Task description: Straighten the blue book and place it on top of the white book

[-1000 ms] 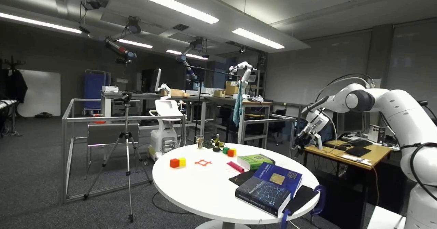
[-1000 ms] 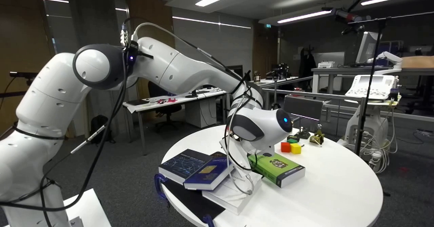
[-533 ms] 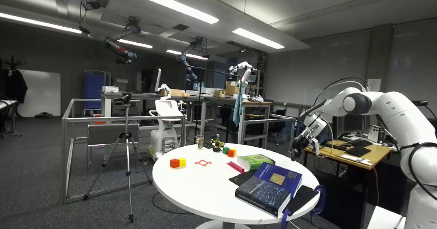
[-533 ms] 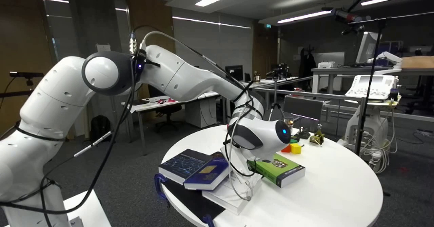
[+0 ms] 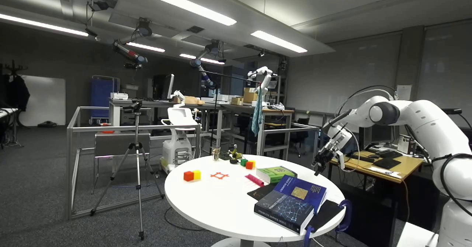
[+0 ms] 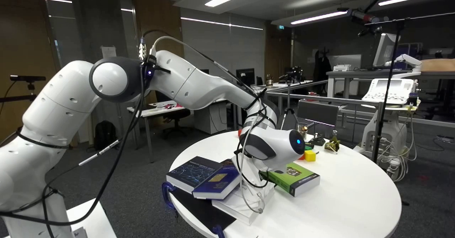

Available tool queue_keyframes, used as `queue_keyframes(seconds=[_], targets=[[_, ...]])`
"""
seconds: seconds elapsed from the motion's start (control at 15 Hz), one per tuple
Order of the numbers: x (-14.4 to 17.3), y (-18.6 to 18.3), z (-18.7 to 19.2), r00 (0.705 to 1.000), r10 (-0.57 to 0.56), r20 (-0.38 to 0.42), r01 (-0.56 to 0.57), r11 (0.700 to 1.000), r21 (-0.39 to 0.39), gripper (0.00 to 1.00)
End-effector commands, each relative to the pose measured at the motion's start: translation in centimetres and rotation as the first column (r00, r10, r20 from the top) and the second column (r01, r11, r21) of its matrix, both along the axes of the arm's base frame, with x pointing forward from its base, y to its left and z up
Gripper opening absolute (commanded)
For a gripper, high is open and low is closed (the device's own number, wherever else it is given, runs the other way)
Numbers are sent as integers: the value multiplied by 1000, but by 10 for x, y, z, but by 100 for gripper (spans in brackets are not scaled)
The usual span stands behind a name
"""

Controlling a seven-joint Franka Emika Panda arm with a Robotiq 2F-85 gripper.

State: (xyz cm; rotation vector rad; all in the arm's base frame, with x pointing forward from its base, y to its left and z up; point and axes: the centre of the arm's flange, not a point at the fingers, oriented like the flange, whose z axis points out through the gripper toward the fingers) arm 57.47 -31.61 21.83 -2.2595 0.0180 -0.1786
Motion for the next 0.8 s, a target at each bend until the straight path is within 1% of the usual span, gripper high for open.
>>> queue_keyframes(seconds=[0.0,0.47,0.6,0.73], targets=[[7,3,-11,1000,-15,12,15,999,33,100],[24,14,-40,998,-47,33,43,993,111,100],[30,15,-45,997,-55,54,48,991,124,100],[35,14,-48,996,-57,71,48,992,120,100]])
